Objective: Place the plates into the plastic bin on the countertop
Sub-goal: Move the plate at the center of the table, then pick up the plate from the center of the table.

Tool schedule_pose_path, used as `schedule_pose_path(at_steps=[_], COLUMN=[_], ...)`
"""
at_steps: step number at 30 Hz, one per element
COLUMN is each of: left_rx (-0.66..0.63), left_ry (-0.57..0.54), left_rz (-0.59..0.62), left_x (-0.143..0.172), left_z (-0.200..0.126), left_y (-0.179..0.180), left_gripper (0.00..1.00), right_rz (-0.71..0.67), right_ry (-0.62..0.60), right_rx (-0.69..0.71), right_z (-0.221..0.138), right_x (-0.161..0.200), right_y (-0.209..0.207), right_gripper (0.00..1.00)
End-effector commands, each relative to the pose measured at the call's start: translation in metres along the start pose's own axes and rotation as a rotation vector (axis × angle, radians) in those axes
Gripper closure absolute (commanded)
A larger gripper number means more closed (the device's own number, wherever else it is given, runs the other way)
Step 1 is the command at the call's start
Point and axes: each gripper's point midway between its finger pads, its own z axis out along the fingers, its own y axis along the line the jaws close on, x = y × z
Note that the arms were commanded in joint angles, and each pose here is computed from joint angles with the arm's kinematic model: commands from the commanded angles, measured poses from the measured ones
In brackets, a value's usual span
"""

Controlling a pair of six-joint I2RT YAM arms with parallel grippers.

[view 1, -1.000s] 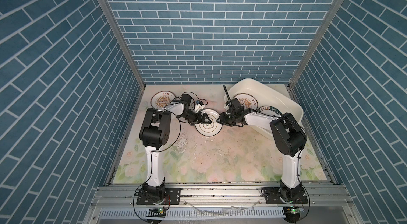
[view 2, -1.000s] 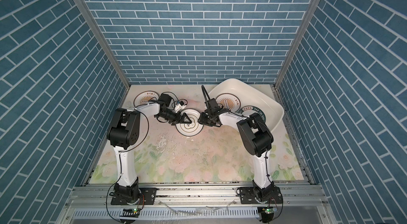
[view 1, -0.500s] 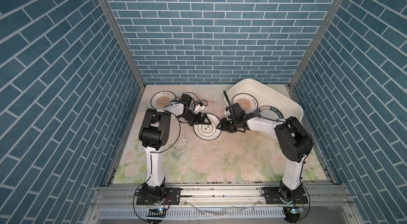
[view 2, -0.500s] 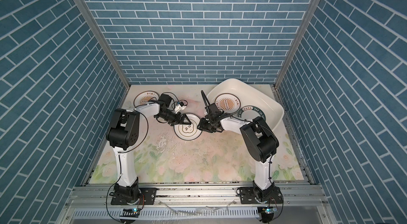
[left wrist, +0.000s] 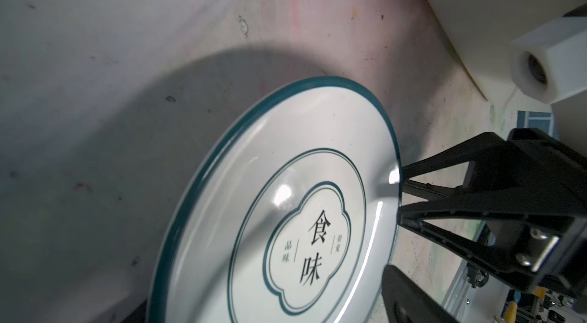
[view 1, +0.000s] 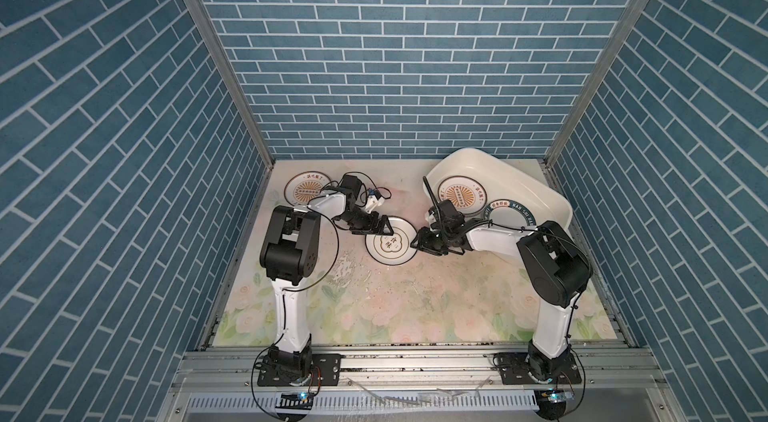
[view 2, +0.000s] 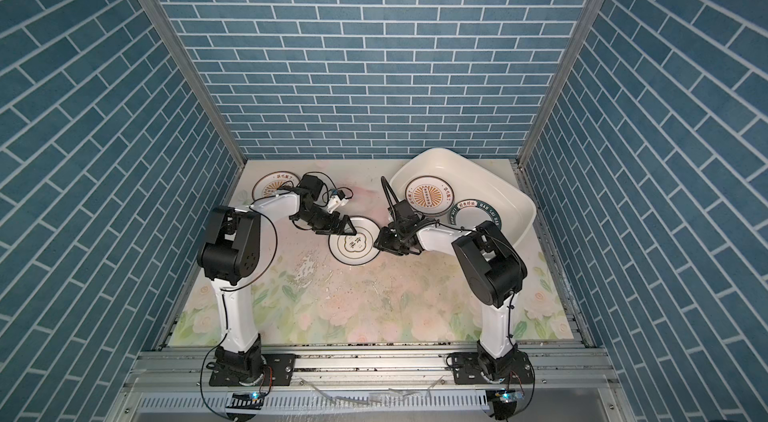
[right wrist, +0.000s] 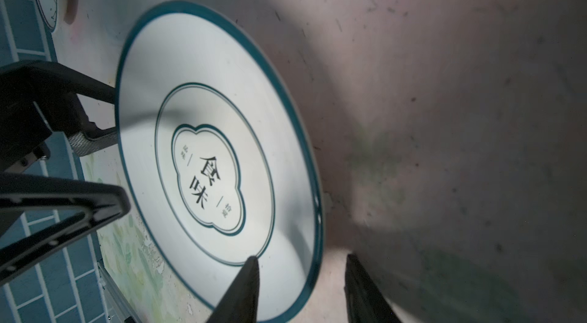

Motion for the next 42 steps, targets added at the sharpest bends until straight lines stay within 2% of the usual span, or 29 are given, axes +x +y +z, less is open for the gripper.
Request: schedule_pose_path(at_steps=[1,11,13,24,42], left_rx=[-0.115,-0.162,-0.137,-0.071,0.011], left_ry=[0.079,0.009,-0.002,0.013,0.05], left_rz=[-0.034,-0.061,-0.063,-0.1,-0.138], left_x=[0.026,0.024,0.026,0.035,0.044], left_z=[0.002,-0.016,-0.018,-0.003,0.013], left_y=[0.024,0.033,0.029,0.026,0.02], left_gripper=[0.05,0.08,0.1,0.19,0.17], right_rz=[0.009,0.036,0.051,0.107,0.148], right_ry=[-0.027,-0.015,-0.015,-0.016,-0.025], right_rx=[-0.019,-0.064,-0.082,-0.161,-0.294], right_z=[-0.004,0.008,0.009,0.018,0.023], right_x=[-0.007,-0.01,-0.011,-0.007,-0.012], right_y=[0.01,0.014,0.015,0.015,0.035], right_gripper=[0.55,0.55,0.55,0.55,0.55])
